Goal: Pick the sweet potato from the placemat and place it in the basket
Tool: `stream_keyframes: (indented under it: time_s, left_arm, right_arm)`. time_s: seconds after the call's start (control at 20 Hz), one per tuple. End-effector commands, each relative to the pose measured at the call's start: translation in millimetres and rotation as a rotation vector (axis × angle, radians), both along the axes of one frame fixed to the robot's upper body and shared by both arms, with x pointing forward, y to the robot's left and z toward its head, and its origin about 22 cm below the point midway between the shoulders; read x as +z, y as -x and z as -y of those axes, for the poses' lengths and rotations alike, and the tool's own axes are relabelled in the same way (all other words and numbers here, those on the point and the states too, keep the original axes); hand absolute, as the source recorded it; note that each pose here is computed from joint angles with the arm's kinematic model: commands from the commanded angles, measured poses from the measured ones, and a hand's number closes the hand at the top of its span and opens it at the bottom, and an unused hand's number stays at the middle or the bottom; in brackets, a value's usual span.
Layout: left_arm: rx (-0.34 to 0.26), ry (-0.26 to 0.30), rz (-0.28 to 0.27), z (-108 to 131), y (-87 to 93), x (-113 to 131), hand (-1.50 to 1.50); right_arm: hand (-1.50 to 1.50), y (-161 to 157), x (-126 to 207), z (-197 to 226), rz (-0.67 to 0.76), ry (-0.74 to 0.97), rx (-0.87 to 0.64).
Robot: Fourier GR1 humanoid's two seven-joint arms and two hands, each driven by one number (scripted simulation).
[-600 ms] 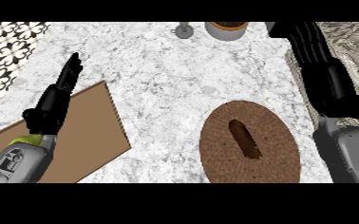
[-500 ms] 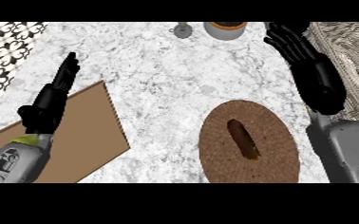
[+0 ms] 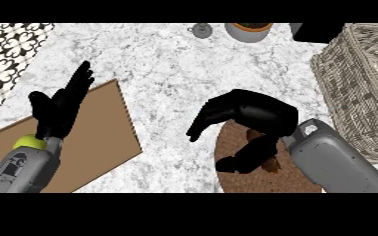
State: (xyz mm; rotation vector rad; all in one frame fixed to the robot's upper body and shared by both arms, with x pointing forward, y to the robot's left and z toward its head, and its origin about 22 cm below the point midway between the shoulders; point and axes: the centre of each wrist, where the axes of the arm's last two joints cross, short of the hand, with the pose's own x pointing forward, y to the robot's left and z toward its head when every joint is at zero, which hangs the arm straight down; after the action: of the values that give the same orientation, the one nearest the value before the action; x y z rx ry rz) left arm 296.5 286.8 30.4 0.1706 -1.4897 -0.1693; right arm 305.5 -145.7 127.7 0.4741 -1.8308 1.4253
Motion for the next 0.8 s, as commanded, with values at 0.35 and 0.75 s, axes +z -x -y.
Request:
stream_keyframes:
  time_s: [0.35,0.75]
  left_arm:
    - [0.089,0.047,-0.106,-31,5.5,-2,0.00]
    - [0.098,0.038,-0.119,-27,0.6,5,0.00]
  right_arm:
    - [-1.50,115,-58,-104,0.223,0.274,0.096]
    - [-1.50,85,27,-127,0.714,0.711,-0.182]
